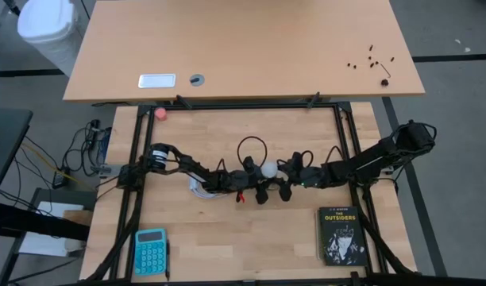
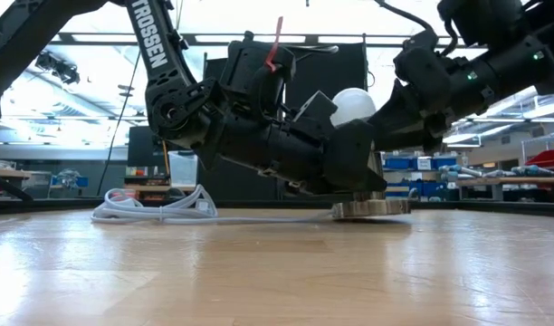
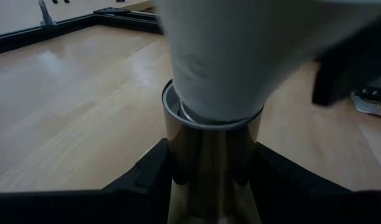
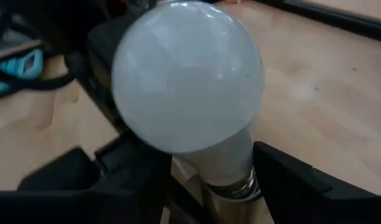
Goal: Screw lightbulb
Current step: Insert the white lightbulb into the silver lamp
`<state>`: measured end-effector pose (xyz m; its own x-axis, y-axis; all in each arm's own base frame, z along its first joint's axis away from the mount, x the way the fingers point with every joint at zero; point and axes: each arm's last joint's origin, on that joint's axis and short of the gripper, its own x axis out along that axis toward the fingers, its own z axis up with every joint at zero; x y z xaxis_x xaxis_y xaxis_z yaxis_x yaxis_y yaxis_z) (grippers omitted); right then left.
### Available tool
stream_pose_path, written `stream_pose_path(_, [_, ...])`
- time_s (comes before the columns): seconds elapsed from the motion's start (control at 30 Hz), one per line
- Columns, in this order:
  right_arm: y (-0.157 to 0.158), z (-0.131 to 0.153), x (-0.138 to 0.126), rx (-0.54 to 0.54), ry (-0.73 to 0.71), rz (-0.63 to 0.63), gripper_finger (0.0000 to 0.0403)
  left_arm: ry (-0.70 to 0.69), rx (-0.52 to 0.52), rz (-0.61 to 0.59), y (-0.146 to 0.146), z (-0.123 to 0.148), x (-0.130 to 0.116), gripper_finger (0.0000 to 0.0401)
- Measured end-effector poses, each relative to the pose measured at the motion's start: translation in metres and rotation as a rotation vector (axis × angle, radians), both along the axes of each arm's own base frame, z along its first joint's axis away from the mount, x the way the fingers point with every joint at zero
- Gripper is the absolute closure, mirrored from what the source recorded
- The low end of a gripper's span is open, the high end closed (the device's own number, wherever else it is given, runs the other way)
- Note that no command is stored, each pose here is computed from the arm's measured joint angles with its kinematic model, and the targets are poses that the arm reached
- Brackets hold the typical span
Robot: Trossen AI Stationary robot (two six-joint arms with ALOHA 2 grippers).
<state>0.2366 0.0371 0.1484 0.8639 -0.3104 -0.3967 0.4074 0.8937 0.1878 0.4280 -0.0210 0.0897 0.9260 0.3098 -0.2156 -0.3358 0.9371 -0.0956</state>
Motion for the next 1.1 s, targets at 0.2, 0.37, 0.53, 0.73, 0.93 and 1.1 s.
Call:
stream_pose_path(0.2, [0.002, -0.003, -0.001, -0.003, 0.046, 0.067, 0.0158, 0.009, 0.002, -0.008, -0.001, -0.001, 0.0, 0.023])
stream_pose_path(0.37, [0.002, -0.003, -0.002, -0.007, 0.054, 0.072, 0.014, 0.012, 0.002, -0.012, -0.001, -0.001, 0.0, 0.023])
stream_pose_path(0.53, [0.003, 0.001, -0.008, 0.011, 0.083, 0.096, 0.013, 0.015, 0.001, -0.013, -0.001, -0.001, 0.0, 0.023])
stream_pose_path(0.73, [0.005, 0.016, -0.024, 0.016, 0.193, 0.1, 0.013, 0.015, -0.005, -0.022, 0.0, -0.001, 0.0, 0.023])
stream_pose_path(0.93, [0.007, 0.041, -0.016, -0.024, 0.387, 0.083, 0.013, 0.016, -0.006, -0.029, 0.0, -0.001, 0.0, 0.023])
stream_pose_path(1.1, [0.013, 0.061, 0.007, -0.107, 0.543, 0.136, 0.0127, 0.018, -0.006, -0.031, 0.0, -0.001, 0.0, 0.023])
